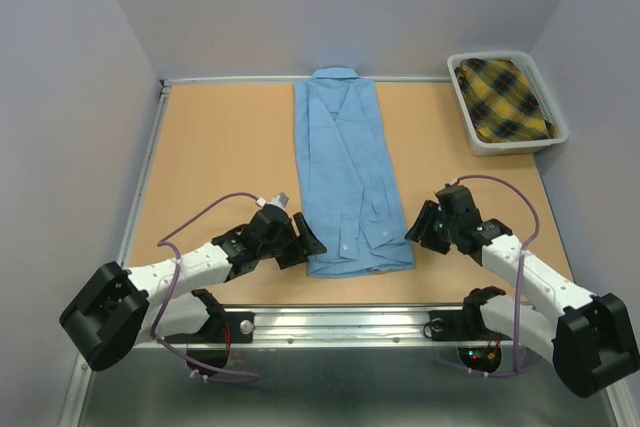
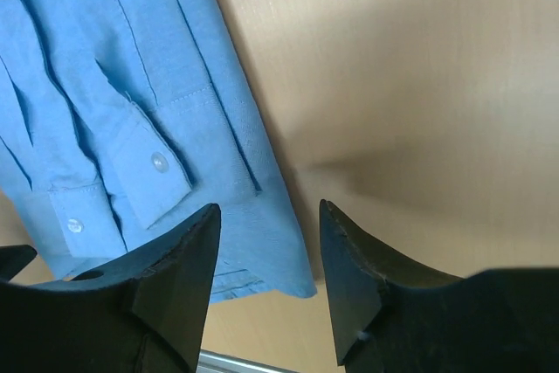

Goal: Fold and stack the long sleeve shirts
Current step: Fold the shirt

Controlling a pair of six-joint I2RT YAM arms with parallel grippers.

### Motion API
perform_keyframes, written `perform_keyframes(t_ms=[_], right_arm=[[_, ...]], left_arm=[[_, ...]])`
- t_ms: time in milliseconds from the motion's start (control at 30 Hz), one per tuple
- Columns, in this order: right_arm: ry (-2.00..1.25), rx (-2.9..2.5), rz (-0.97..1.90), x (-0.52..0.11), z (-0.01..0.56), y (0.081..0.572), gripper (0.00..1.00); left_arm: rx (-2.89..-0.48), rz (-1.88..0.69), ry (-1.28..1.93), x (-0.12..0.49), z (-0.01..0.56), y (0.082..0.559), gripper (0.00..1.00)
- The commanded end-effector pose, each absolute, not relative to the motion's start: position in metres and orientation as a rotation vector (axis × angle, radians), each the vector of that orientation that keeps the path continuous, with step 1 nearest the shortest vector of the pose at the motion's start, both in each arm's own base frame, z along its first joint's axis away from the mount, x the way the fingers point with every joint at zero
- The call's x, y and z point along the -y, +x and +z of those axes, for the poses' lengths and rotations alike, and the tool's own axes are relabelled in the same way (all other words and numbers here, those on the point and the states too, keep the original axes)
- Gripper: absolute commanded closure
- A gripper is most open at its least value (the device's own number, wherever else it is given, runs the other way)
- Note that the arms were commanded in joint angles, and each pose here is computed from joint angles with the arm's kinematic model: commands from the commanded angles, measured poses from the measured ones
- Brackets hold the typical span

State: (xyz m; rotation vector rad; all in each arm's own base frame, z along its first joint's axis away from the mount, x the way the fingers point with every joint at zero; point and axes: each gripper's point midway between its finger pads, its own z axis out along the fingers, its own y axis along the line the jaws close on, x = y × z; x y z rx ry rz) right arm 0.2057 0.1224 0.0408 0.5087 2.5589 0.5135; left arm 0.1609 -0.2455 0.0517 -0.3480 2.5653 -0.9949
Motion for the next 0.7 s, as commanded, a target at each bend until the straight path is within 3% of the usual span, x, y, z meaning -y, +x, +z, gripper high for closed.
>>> perform_keyframes(t_ms=[0, 267, 667], right_arm=[[0.468, -2.528, 0.391, -0.106, 0.061, 0.214, 0.45], [0.476, -2.642, 0.504, -0.121, 0.041, 0.189, 0.45], [0.496, -2.723, 0.523, -0.126, 0.028, 0.177, 0.45]], left_arm=[[-2.577, -0.988, -0.337, 0.244, 0.052, 0.157, 0.27], [-2.716, -0.948, -0.258, 0.242, 0.027, 0.139, 0.25], [-2.857, -0.901, -0.177, 0.239, 0.007, 0.117, 0.35]])
